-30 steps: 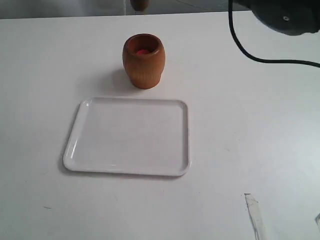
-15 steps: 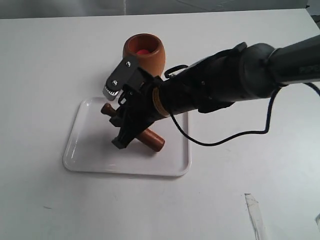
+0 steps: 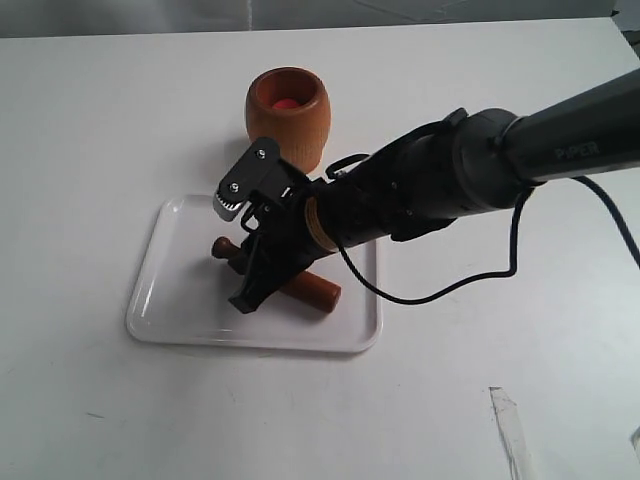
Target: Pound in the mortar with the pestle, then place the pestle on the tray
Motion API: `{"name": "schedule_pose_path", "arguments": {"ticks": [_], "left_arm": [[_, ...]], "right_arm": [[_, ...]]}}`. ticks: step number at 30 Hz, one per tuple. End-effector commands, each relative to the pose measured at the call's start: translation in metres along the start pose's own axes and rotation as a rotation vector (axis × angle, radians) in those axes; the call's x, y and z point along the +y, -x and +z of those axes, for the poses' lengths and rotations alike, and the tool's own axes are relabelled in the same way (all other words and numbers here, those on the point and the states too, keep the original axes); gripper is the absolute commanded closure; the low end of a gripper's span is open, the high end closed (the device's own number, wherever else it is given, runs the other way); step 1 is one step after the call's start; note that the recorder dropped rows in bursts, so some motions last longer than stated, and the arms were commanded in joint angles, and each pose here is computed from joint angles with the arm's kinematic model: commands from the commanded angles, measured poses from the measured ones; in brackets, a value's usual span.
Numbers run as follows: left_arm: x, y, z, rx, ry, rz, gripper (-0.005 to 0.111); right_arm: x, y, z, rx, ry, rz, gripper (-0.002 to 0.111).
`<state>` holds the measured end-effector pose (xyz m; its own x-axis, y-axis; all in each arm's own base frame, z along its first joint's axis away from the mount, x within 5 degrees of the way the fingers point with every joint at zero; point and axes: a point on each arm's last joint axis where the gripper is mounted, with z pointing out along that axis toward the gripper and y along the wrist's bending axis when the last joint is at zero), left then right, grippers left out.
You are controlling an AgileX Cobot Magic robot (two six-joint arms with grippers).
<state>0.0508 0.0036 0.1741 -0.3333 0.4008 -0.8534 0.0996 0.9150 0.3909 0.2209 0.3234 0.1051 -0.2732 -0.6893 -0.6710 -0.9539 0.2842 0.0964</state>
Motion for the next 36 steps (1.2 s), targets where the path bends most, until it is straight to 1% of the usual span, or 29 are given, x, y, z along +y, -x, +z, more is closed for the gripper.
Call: {"name": "schedule_pose_path", "arguments": {"ticks": [1,4,7,11,14,19,20,22,25,26,29,31,36], "left_arm": [[-0.001,0.000,0.000,-0.007,-0.008,-0.012,0.107],[-0.001,0.000,0.000,-0.007,-0.008,-0.012,0.107],[-0.001,0.000,0.000,-0.007,-0.008,-0.012,0.107],[-0.001,0.000,0.000,-0.007,-0.008,-0.012,0.107],[-0.001,0.000,0.000,-0.007,-0.008,-0.012,0.107],[-0.001,0.000,0.000,-0.007,-0.008,-0.012,0.107],[-0.001,0.000,0.000,-0.007,-0.008,-0.012,0.107],[-0.001,0.000,0.000,-0.007,-0.008,-0.012,0.107],[-0.001,0.000,0.000,-0.007,-0.008,-0.012,0.107],[-0.001,0.000,0.000,-0.007,-0.008,-0.012,0.107],[-0.001,0.000,0.000,-0.007,-0.008,-0.012,0.107],[-0.001,0.000,0.000,-0.007,-0.008,-0.012,0.107],[-0.001,0.000,0.000,-0.007,-0.008,-0.012,0.107]], "right_arm": [[0.000,-0.005,0.005,0.019,0.008,0.004,0.093],[0.000,-0.004,0.004,0.015,0.009,0.021,0.079],[0.000,0.001,0.001,0.000,0.005,0.021,0.071],[0.003,0.019,-0.019,-0.061,-0.011,0.000,0.069],[0.007,0.041,-0.046,-0.144,-0.031,-0.029,0.069],[0.019,0.078,-0.108,-0.319,-0.067,-0.074,0.070],[0.023,0.084,-0.120,-0.354,-0.065,-0.072,0.072],[0.031,0.093,-0.141,-0.411,-0.040,-0.078,0.081],[0.044,0.102,-0.171,-0.473,0.008,-0.102,0.104],[0.049,0.103,-0.181,-0.488,0.022,-0.113,0.108],[0.058,0.106,-0.207,-0.509,0.025,-0.118,0.108],[0.064,0.106,-0.225,-0.546,0.038,-0.069,0.108],[0.079,0.090,-0.260,-0.611,0.001,-0.126,0.108]]}}
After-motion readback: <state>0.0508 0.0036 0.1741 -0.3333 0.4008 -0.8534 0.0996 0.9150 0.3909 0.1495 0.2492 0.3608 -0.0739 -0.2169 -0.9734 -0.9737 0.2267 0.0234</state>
